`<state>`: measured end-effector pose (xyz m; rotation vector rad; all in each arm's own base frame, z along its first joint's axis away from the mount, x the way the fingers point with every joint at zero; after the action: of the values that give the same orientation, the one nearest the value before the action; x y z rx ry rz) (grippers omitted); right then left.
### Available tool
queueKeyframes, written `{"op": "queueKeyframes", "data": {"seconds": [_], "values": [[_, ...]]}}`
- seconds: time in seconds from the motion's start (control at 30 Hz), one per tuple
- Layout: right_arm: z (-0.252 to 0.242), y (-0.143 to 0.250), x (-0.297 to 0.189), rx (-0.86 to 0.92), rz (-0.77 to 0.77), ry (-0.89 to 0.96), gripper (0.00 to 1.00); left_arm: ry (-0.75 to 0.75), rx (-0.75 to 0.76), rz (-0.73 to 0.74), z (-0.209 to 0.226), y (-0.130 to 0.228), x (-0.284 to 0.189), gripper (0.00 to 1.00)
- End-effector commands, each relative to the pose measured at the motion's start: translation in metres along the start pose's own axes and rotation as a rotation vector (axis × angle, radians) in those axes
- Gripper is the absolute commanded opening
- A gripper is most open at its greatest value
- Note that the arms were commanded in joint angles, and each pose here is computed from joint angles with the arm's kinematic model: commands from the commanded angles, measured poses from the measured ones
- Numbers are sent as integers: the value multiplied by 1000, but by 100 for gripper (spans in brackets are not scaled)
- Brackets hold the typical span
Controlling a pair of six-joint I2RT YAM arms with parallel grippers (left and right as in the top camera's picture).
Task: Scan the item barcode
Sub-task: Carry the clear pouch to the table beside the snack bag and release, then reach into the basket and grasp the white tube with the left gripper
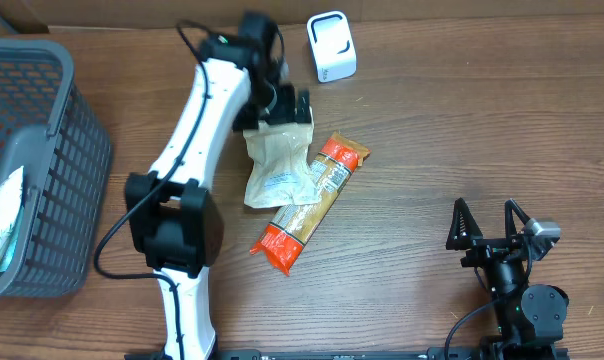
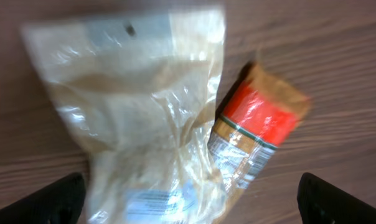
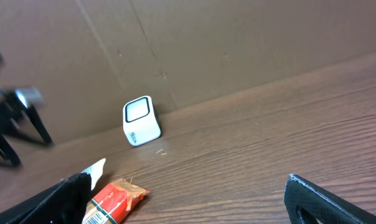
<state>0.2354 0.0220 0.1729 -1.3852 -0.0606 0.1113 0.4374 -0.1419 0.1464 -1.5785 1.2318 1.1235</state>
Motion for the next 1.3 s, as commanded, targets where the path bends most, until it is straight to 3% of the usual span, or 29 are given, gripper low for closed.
{"op": "queueKeyframes", "data": {"seconds": [0.0, 0.03, 0.2, 0.4, 0.6, 0.73, 0.9, 1.03, 1.27], "values": [[1, 2, 0, 2, -2, -6, 100, 27, 89, -244, -5, -25, -106, 99], [1, 2, 0, 2, -2, -6, 100, 46, 105, -321, -4, -28, -141, 100], [1, 2, 0, 2, -2, -6, 100, 17, 64, -476, 36, -16, -227, 100], [1, 2, 0, 2, -2, -6, 100, -132, -406, -636, 165, 19, -308, 100], [1, 2, 0, 2, -2, -6, 100, -232, -742, -746, 274, 58, -353, 96], [1, 2, 0, 2, -2, -6, 100, -287, -911, -729, 324, 82, -354, 97], [1, 2, 0, 2, -2, -6, 100, -335, -951, -621, 379, 87, -321, 100], [1, 2, 0, 2, -2, -6, 100, -333, -783, -542, 405, 65, -281, 100], [1, 2, 0, 2, -2, -6, 100, -284, -639, -384, 437, 43, -205, 100]]}}
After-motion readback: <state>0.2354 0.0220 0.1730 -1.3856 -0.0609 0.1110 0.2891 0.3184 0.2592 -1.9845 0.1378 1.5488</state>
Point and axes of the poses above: each gripper's point midway between its finger pads, its own x axis out along the fingers, its own z axis along the line the jaws close on, y = z × x, the point moved 1 cm from there along -x, back along the fingers, and after that the axes turned 10 degrees about -x, right-handed, at the moved point
